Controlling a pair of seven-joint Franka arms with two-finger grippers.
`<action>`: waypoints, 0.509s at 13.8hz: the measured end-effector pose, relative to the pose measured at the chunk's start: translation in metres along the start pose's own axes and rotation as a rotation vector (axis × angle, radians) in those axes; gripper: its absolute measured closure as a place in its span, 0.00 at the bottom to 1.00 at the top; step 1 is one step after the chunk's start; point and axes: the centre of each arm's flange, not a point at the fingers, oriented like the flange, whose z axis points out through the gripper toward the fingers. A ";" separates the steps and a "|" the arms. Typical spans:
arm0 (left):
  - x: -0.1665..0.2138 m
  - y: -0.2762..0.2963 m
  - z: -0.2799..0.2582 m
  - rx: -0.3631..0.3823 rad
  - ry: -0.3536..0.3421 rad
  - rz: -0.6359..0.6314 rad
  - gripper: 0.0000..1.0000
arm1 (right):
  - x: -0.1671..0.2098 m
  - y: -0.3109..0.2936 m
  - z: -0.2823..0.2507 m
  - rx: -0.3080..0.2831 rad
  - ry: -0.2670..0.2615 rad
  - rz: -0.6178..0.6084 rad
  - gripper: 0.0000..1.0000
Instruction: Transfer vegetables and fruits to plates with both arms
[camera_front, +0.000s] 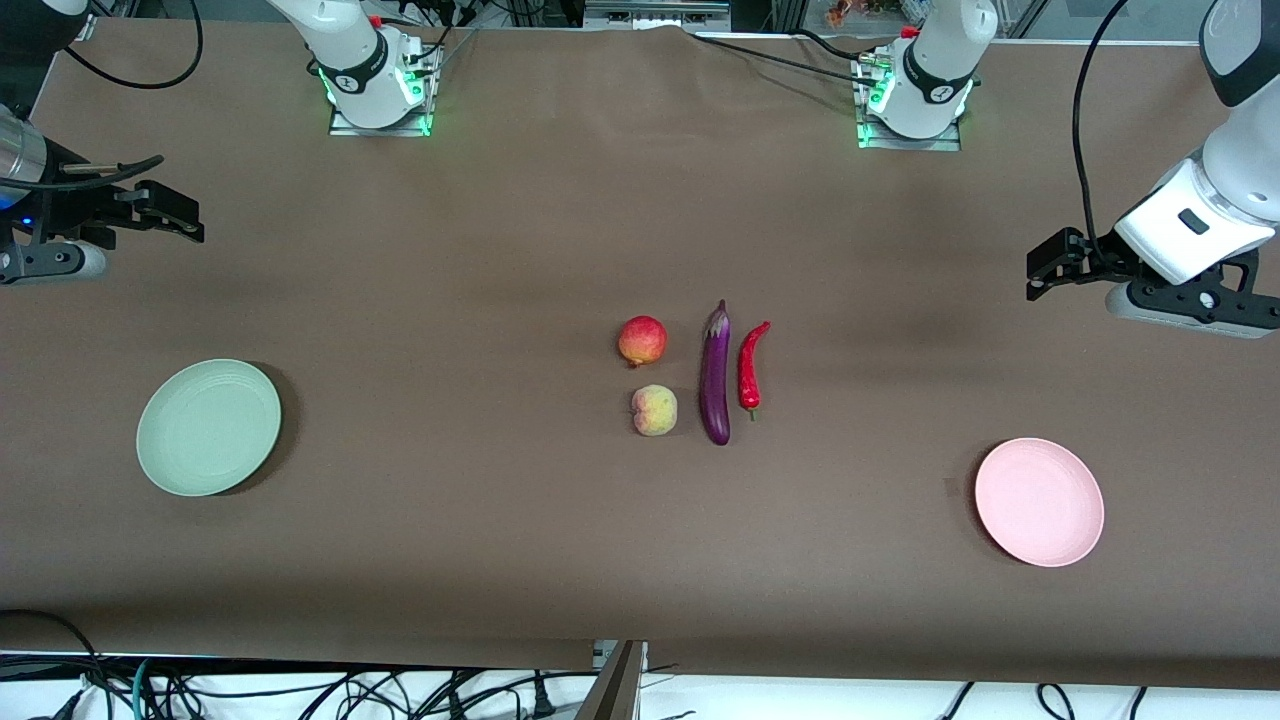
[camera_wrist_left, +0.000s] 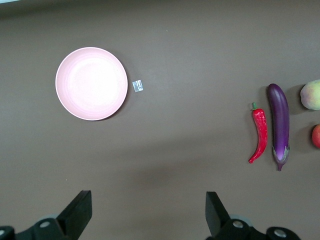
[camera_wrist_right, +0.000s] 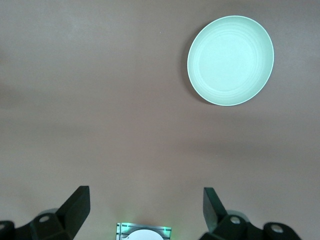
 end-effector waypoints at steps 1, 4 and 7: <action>0.000 0.000 0.000 0.000 -0.004 0.000 0.00 | 0.000 0.000 0.000 0.000 0.000 0.001 0.00; -0.004 0.000 0.003 -0.003 -0.043 0.000 0.00 | 0.001 0.000 -0.001 0.000 0.002 0.001 0.00; -0.004 0.003 0.002 -0.004 -0.045 0.005 0.00 | 0.001 0.001 0.000 0.000 0.001 0.001 0.00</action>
